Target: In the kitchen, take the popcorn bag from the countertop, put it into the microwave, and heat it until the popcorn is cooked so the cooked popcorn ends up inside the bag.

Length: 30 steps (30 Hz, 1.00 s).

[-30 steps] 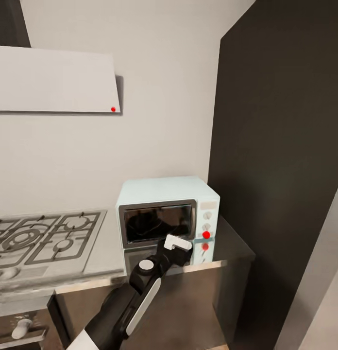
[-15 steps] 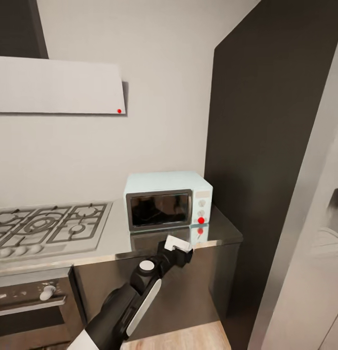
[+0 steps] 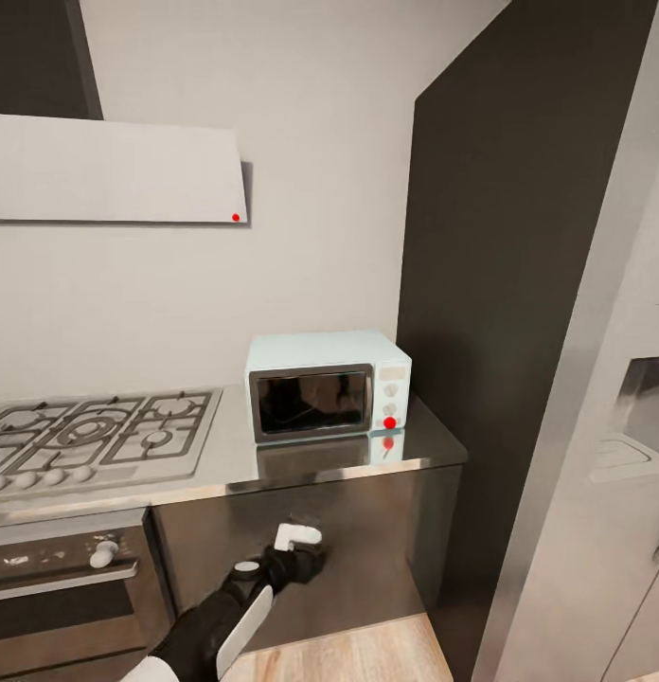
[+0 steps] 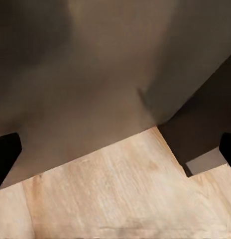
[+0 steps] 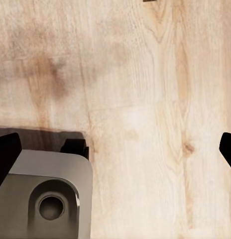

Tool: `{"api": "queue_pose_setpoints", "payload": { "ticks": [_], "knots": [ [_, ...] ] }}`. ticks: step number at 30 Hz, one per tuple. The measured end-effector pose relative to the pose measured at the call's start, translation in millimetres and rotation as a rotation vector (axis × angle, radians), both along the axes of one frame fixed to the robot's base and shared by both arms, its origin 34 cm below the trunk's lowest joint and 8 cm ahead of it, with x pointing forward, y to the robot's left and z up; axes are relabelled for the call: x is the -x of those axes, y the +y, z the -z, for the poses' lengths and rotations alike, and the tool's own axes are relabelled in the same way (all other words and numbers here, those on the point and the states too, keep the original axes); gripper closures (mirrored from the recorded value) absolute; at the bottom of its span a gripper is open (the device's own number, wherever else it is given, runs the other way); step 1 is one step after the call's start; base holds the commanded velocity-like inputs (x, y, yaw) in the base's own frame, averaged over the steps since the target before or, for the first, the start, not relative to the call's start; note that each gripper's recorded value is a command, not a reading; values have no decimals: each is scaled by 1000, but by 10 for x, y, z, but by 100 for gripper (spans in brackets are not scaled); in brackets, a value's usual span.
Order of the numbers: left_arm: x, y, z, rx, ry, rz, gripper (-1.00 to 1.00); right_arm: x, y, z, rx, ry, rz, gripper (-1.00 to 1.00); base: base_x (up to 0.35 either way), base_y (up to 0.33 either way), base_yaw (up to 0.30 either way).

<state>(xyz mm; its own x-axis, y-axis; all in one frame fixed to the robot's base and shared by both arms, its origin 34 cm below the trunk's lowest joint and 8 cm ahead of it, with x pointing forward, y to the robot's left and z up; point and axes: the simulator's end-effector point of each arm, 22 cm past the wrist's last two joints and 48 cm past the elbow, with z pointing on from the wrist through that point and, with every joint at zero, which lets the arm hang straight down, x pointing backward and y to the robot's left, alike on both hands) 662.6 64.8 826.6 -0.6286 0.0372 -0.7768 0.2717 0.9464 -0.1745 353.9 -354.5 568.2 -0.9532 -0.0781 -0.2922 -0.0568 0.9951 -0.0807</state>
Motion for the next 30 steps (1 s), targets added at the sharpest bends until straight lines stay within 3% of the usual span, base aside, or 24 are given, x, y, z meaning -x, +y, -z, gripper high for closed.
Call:
{"api": "queue_pose_setpoints", "payload": {
  "ticks": [3, 5, 7, 9, 13, 21, 24, 27, 30],
  "knots": [
    [236, 444, 627, -51, 106, -74, -100, -4, -3, -2, 1, -1, -1, -100, 0, 0, 0],
    [637, 913, 1255, -91, 214, -170, -100, -3, -7, -2, 2, 0, -2, -100, 0, 0, 0],
    [909, 1155, 1542, -126, 274, -210, -100, -3, -13, -3, 2, 0, -1, -100, 0, 0, 0],
    [1087, 1267, 1692, -145, 316, -225, -100, -3, -11, -2, 2, 0, -1, -100, 0, 0, 0],
    [1530, 1384, 1984, -146, 420, -210, -100, 0, 11, 1, -1, 2, -2, -100, 0, 0, 0],
    [1716, 1453, 2082, -120, 460, -194, -100, -7, 43, 3, -5, -2, -3, -100, 0, 0, 0],
    [1961, 1455, 2204, -117, 499, -199, -100, -9, 43, 3, -5, -3, -1, -100, 0, 0, 0],
    [2394, 1470, 2396, -92, 569, -238, -100, -9, 44, 3, -6, -3, -1, -100, 0, 0, 0],
    [2788, 1639, 2552, -82, 625, -296, -100, -8, 44, 3, -6, -3, 0, -100, 0, 0, 0]
  ]
}}
